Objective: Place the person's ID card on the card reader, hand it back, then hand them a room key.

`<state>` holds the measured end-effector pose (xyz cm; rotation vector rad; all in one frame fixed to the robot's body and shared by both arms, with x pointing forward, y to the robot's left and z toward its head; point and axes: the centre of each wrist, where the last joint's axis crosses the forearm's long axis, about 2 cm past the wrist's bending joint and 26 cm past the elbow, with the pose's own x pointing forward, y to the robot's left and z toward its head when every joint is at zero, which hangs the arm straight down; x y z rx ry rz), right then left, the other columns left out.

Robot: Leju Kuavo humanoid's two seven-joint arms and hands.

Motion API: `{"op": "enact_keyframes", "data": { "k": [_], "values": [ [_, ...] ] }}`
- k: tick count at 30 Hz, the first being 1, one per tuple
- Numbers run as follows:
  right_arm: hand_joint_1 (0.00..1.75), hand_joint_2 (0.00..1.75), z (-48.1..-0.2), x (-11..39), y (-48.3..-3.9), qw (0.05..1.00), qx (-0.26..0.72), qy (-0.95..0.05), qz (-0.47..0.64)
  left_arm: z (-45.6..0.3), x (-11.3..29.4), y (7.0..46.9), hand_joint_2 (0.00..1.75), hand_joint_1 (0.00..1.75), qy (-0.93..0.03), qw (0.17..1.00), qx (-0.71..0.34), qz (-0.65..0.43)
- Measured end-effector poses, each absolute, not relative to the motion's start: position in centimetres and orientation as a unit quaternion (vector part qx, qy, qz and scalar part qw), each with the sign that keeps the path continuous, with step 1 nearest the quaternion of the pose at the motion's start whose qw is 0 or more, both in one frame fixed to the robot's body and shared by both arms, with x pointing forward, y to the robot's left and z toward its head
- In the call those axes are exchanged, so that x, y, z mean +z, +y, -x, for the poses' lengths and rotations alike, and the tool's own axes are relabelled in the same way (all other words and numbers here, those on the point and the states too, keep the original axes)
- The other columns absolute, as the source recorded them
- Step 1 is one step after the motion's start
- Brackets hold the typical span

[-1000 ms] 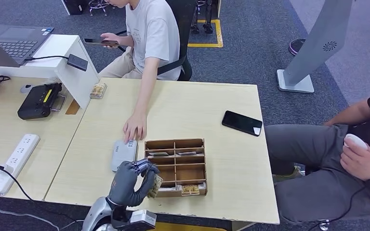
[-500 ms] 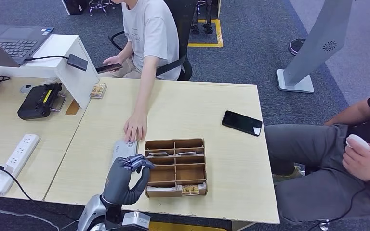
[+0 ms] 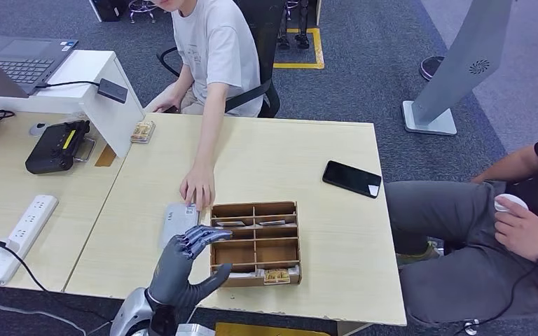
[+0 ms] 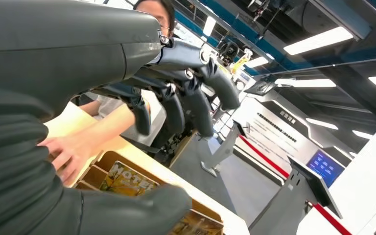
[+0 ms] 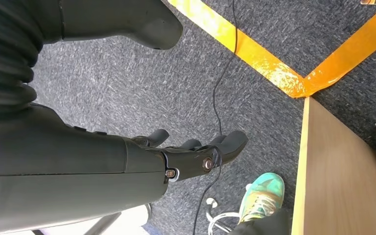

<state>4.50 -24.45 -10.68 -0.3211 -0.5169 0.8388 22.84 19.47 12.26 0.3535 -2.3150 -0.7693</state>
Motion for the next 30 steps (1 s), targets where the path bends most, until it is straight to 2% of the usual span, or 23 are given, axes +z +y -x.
{"op": "enact_keyframes", "data": {
  "k": [7, 17, 30],
  "values": [
    [0.0, 1.75, -4.5, -10.7, -24.5, 0.868, 0.403, -0.247, 0.152, -22.5, 12.1, 19.8, 1.75, 0.0, -0.883, 0.318, -0.31, -0.152],
    [0.0, 1.75, -5.0, -10.7, -24.5, 0.866, 0.417, -0.238, 0.142, -23.5, 12.1, 20.3, 1.75, 0.0, -0.83, 0.228, -0.397, -0.321],
    [0.0, 1.75, -5.6, -10.5, -24.4, 0.862, 0.424, -0.236, 0.144, -25.4, 9.7, 21.4, 1.75, 0.0, -0.743, 0.266, -0.462, -0.405]
  ]
}}
